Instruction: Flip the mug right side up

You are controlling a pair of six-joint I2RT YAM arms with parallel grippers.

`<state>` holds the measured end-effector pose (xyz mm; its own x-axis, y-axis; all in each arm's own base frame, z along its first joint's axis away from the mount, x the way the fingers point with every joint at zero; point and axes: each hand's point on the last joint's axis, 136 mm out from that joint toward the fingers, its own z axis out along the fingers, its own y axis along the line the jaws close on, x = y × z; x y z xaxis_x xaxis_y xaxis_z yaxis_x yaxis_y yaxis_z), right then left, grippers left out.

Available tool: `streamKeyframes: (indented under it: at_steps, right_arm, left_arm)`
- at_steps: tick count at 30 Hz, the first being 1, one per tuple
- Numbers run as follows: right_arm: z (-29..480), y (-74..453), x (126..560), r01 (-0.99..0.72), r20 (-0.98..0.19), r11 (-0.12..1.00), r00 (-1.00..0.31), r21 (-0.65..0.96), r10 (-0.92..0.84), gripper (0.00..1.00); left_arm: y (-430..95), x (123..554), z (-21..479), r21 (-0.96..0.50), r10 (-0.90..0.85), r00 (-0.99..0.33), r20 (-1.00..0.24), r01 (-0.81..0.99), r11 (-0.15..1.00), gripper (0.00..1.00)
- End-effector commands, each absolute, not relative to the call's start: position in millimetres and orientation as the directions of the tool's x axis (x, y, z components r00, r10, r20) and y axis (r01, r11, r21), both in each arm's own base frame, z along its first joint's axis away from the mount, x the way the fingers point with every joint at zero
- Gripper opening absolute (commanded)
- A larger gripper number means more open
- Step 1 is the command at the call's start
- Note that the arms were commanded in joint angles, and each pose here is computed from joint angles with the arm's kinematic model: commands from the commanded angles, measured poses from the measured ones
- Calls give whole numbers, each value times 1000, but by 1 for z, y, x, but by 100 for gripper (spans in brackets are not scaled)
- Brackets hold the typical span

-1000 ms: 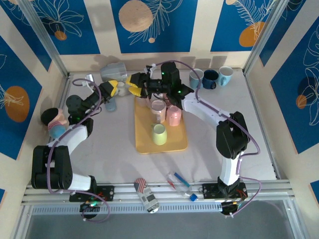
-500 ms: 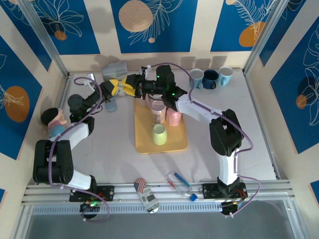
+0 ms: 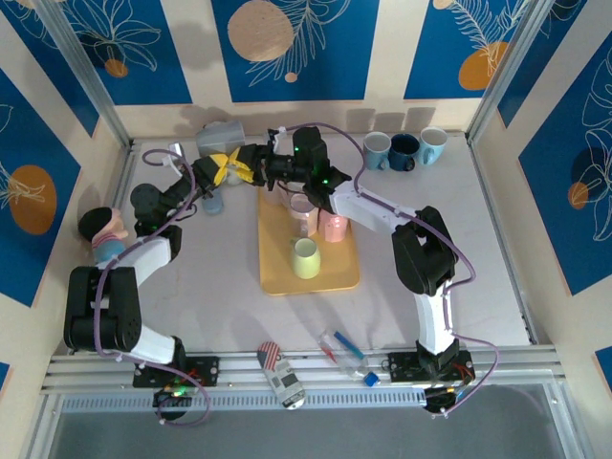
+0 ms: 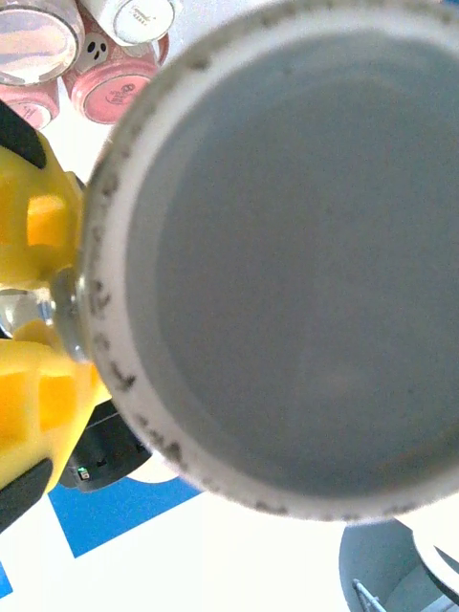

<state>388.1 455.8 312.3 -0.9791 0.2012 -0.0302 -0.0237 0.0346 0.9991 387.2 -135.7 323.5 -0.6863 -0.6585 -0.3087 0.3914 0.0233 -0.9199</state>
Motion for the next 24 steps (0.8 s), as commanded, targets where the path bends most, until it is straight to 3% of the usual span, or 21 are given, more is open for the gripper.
streamKeyframes:
  at_steps: [1,9,10,17,20,24]
  right_arm:
    - [327,460,393,-76,-78,17,-969,997,235,29]
    - [340,455,399,-158,-153,1,-954,987,256,1]
    - [341,453,400,-175,-170,5,-950,985,261,0]
    - [355,446,399,-287,-283,20,-924,958,257,0]
    - [360,440,395,-335,-333,39,-906,942,261,0]
    - [368,426,394,-389,-396,82,-874,917,281,0]
  left_arm:
    - [-141,364,359,-838,-629,-648,-430,545,12,0]
    - [-142,364,346,-863,-618,-668,-415,504,34,0]
    - [-144,363,346,-863,-602,-676,-426,504,44,3]
    - [-148,354,326,-853,-533,-679,-506,484,193,51]
    - [-149,347,321,-844,-504,-682,-530,479,241,63]
    - [-145,341,314,-832,-479,-680,-555,462,307,70]
